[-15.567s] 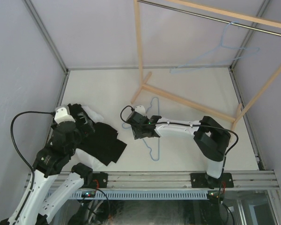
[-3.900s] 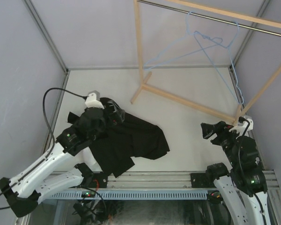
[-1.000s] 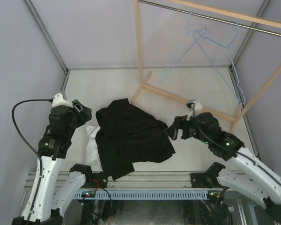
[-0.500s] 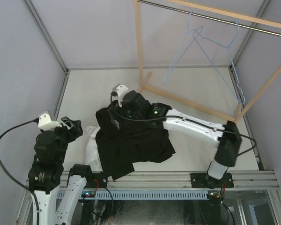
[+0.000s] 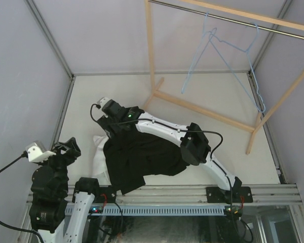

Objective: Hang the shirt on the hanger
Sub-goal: Pick up the shirt from the center of the board.

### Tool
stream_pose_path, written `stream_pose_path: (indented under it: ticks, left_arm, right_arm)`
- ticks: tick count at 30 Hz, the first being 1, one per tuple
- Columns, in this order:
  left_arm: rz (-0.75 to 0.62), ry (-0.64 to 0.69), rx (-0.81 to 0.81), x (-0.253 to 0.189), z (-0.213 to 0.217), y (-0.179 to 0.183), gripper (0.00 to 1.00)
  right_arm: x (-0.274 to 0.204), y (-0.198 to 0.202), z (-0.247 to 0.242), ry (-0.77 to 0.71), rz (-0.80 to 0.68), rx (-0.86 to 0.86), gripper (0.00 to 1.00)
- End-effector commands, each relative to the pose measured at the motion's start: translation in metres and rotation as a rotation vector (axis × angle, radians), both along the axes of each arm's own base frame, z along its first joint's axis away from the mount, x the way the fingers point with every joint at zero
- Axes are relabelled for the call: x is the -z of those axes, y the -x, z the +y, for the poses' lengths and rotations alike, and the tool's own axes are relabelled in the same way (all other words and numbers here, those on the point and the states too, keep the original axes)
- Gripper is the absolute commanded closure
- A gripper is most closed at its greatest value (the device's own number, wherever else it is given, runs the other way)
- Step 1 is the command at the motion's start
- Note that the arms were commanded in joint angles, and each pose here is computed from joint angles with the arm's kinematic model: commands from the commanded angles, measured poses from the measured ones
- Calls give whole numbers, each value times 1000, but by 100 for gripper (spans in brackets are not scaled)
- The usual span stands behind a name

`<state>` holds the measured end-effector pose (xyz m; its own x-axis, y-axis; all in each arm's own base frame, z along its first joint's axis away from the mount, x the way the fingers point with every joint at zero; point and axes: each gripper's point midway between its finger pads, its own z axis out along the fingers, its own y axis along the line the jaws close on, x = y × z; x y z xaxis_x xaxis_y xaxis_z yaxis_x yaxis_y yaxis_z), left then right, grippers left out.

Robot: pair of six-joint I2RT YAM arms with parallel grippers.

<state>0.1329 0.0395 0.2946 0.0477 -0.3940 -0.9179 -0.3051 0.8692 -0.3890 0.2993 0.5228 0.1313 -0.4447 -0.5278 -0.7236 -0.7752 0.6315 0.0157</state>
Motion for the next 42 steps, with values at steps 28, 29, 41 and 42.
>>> stream_pose_path:
  ticks: [28,29,41,42]
  left_arm:
    - [63,-3,-9,10,-1,-17,24]
    - [66,-5,-5,10,-1,-18,24]
    - [98,-7,20,14,-6,-26,24]
    - [102,-7,21,15,-6,-26,25]
  right_arm:
    - [-201,61,-227,-368,-369,404,100]
    - [-203,65,-241,-384,-371,424,100]
    - [-233,88,-418,-500,-480,765,100]
    - [-238,88,-432,-514,-501,796,100]
